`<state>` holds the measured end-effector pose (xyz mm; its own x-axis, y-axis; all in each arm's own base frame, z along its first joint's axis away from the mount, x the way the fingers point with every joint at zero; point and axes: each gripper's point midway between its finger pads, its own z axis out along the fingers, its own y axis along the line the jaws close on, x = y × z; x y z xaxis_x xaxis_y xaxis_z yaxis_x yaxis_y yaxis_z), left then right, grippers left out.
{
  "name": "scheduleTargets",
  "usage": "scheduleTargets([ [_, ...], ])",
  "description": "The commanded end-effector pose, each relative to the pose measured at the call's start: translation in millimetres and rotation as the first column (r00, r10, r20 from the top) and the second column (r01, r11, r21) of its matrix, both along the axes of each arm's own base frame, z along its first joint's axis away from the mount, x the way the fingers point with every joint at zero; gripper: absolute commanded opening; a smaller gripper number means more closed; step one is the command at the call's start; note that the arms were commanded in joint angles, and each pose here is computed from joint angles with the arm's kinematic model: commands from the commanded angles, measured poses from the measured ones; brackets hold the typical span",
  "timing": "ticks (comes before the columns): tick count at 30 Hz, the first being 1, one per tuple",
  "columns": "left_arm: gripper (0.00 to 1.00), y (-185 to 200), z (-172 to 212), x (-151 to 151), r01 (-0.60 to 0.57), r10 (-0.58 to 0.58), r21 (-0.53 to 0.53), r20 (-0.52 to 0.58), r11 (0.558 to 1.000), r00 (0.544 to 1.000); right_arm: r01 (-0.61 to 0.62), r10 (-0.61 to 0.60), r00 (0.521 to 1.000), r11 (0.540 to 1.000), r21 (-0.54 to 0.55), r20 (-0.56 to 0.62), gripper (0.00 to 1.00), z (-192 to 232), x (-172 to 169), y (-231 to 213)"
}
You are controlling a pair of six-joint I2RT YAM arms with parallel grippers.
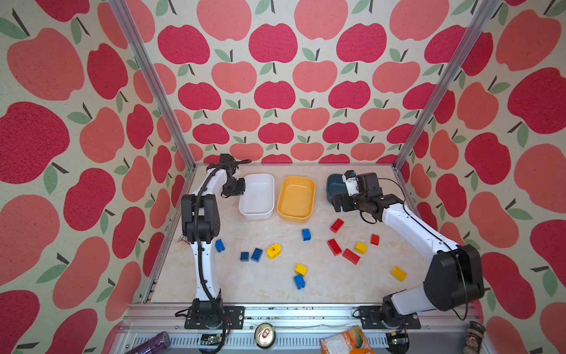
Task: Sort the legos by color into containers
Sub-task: 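Grip the white container rim with the left gripper and drag it toward the yellow container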
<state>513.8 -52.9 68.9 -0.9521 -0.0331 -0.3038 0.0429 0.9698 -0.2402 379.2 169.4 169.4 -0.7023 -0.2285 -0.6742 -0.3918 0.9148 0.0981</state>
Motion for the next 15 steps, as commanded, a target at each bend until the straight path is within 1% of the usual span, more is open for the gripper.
scheduleTargets([
  [1,0.00,-13.6,-17.4,-7.0,0.092,-0.093,-0.008,-0.055,0.996,0.994,-0.005,0.005,1.000,1.000,0.015,-0.018,0.99,5.9,0.1,6.7],
  [5,0.00,-24.2,-19.0,-4.1,0.104,-0.105,-0.027,-0.050,0.994,0.993,-0.003,0.003,1.000,1.000,0.013,-0.024,0.99,4.0,0.9,7.7],
  [11,0.00,-34.0,-17.2,-6.5,0.135,-0.133,0.027,-0.055,0.991,0.990,0.009,-0.009,1.000,1.000,0.010,-0.026,0.99,4.2,1.5,5.9],
  [15,0.00,-42.6,-17.7,-8.1,0.151,-0.150,0.022,-0.058,0.988,0.987,0.009,-0.008,1.000,1.000,0.008,-0.028,0.99,2.6,1.1,6.0],
])
